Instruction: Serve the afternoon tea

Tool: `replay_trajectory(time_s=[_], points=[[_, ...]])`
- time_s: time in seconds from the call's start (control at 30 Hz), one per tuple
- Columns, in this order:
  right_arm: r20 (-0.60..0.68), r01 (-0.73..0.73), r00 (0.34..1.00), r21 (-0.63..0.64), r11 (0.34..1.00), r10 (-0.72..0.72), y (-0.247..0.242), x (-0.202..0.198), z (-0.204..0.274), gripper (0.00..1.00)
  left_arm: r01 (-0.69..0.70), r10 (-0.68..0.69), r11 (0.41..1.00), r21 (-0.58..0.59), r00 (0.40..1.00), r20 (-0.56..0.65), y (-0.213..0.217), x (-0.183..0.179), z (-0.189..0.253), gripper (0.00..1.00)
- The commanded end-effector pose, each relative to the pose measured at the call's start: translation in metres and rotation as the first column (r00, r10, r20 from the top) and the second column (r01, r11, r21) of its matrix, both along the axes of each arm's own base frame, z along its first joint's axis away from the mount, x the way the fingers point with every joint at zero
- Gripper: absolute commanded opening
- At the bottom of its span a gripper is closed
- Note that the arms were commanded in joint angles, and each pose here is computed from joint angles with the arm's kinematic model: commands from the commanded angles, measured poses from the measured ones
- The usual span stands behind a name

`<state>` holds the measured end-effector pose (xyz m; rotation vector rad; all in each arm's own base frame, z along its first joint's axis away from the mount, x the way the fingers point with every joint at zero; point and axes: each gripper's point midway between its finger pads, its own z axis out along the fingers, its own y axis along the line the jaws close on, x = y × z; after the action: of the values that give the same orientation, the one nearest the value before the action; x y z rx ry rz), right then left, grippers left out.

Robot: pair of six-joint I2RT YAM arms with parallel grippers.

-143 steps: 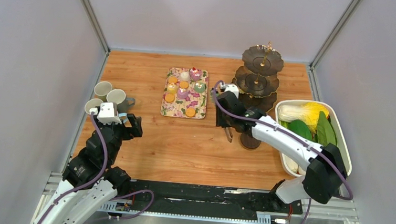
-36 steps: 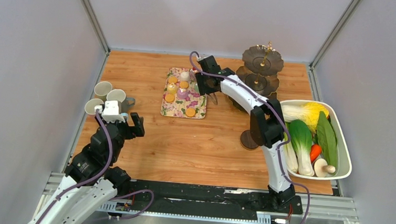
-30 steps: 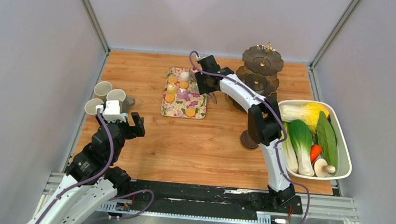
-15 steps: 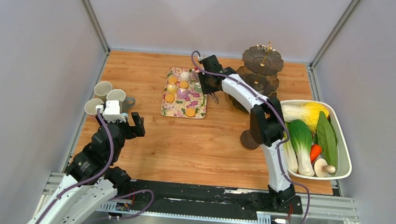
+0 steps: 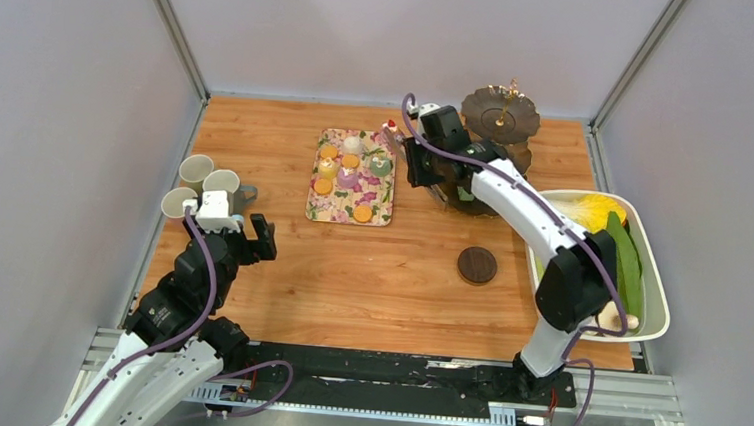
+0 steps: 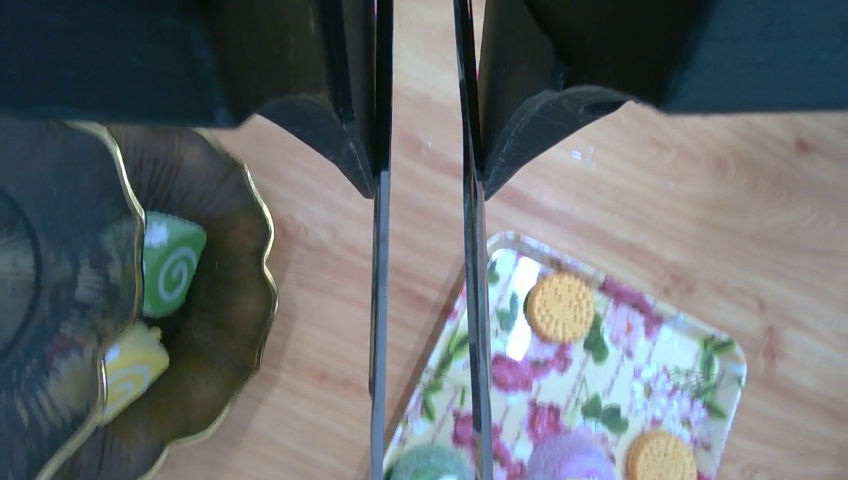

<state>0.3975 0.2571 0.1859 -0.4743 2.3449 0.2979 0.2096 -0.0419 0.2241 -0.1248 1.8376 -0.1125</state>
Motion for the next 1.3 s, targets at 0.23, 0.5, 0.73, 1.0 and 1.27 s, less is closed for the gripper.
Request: replay_trajectory(time_s=[0.23, 0.5, 0.73, 1.0, 1.27], points=[[-0.153, 0.031, 0.988, -0.010, 0.999, -0.032, -0.055, -0.095, -0.007, 0.28, 0.004, 0.000, 1.000, -0.031, 0.992, 0.125, -0.004, 0.011, 0.035, 1.00], [-0.230, 0.109, 0.966, -0.048, 0.993, -0.117, -0.098, -0.130, -0.014, 0.30, -0.011, 0.010, 1.000, 0.001, 0.986, 0.168, -0.008, 0.027, 0.043, 1.00], [-0.237, 0.339, 0.904, -0.108, 0.935, -0.355, -0.154, -0.122, -0.024, 0.29, -0.011, 0.006, 1.000, 0.029, 0.988, 0.153, -0.007, 0.027, 0.030, 1.00], [-0.251, 0.491, 0.827, -0.112, 0.864, -0.502, -0.184, -0.105, -0.043, 0.29, 0.004, -0.010, 0.999, 0.039, 0.988, 0.156, -0.009, 0.028, 0.029, 1.00], [-0.204, 0.596, 0.780, -0.046, 0.802, -0.591, -0.187, -0.067, -0.049, 0.30, 0.011, -0.018, 0.999, 0.047, 0.988, 0.155, -0.010, 0.029, 0.028, 1.00]])
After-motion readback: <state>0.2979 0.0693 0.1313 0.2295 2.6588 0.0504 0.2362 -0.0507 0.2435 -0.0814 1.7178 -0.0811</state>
